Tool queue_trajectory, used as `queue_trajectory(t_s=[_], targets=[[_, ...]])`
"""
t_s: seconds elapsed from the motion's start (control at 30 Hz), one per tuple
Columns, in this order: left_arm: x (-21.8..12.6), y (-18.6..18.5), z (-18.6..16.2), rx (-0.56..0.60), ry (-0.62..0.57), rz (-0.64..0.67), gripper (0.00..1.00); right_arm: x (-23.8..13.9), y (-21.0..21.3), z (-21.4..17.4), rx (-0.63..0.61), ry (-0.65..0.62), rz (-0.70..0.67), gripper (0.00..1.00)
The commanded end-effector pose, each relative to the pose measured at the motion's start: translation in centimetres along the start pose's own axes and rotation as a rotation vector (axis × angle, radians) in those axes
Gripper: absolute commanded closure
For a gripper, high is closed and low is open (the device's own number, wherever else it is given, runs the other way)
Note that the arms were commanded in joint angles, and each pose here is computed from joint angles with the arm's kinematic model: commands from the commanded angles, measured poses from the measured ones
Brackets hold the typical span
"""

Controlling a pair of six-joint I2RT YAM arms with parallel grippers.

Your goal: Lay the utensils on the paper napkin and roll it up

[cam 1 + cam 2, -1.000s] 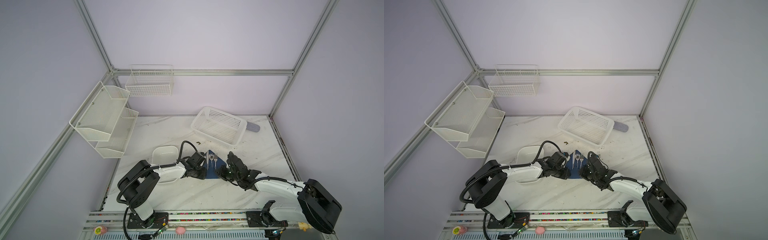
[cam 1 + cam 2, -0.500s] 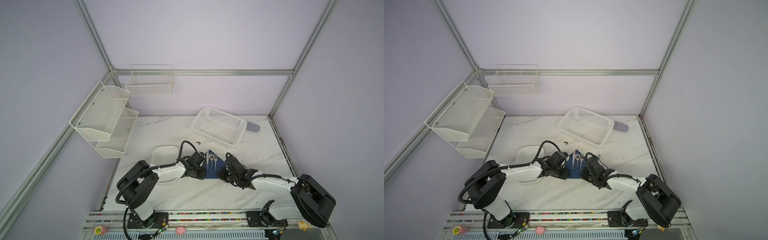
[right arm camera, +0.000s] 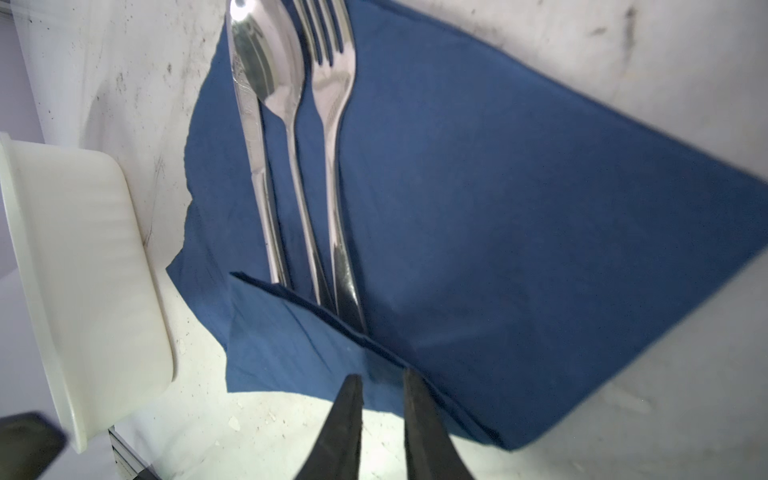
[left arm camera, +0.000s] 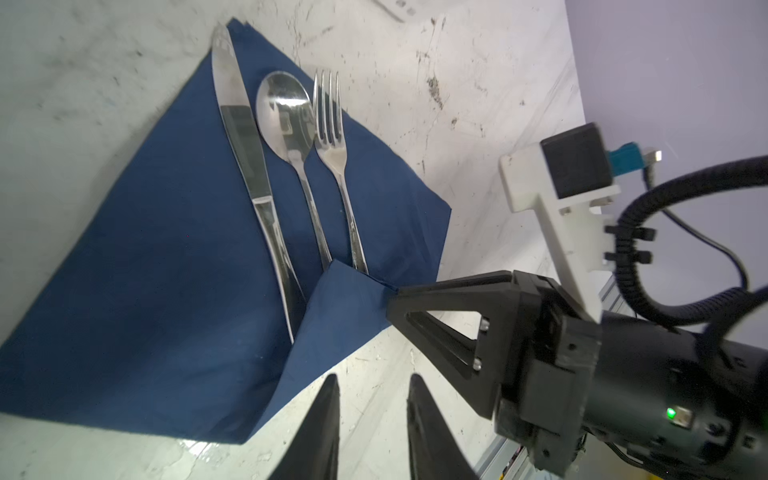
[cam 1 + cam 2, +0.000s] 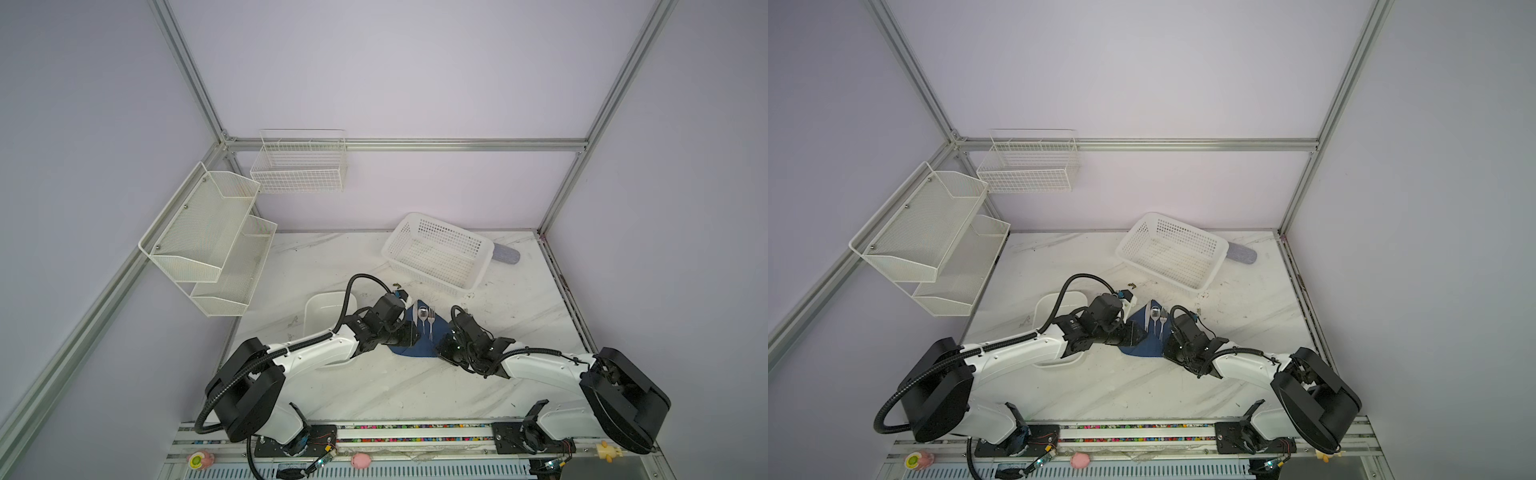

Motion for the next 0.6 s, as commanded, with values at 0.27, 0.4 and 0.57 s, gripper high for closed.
queue_trajectory(t_s=[0.27,0.4,0.57], targets=[[2.6,3.1,-1.3,-0.105,0.049,0.184,0.75,-0.3,0.4,0.5,0.004,-0.017,0.003,0.76],[2.6,4.0,-2.0,-0.105,0.065,0.210,0.76,-0.4,0.4,0.5,0.004,-0.017,0.000,0.76],[2.8,4.4,-2.4,-0.089,0.086,0.221,0.75,-0.4,0.5,0.5,0.001,-0.016,0.005,0.76]])
Point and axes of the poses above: each gripper's point midway between its finger pads, its own x axis out along the fingers, its own y axis along the line the jaws close on, z = x × y, the point moved 9 cm from there along -x, back along the fingers, and after that the axes turned 7 degrees about -x, right-handed, at the moved point
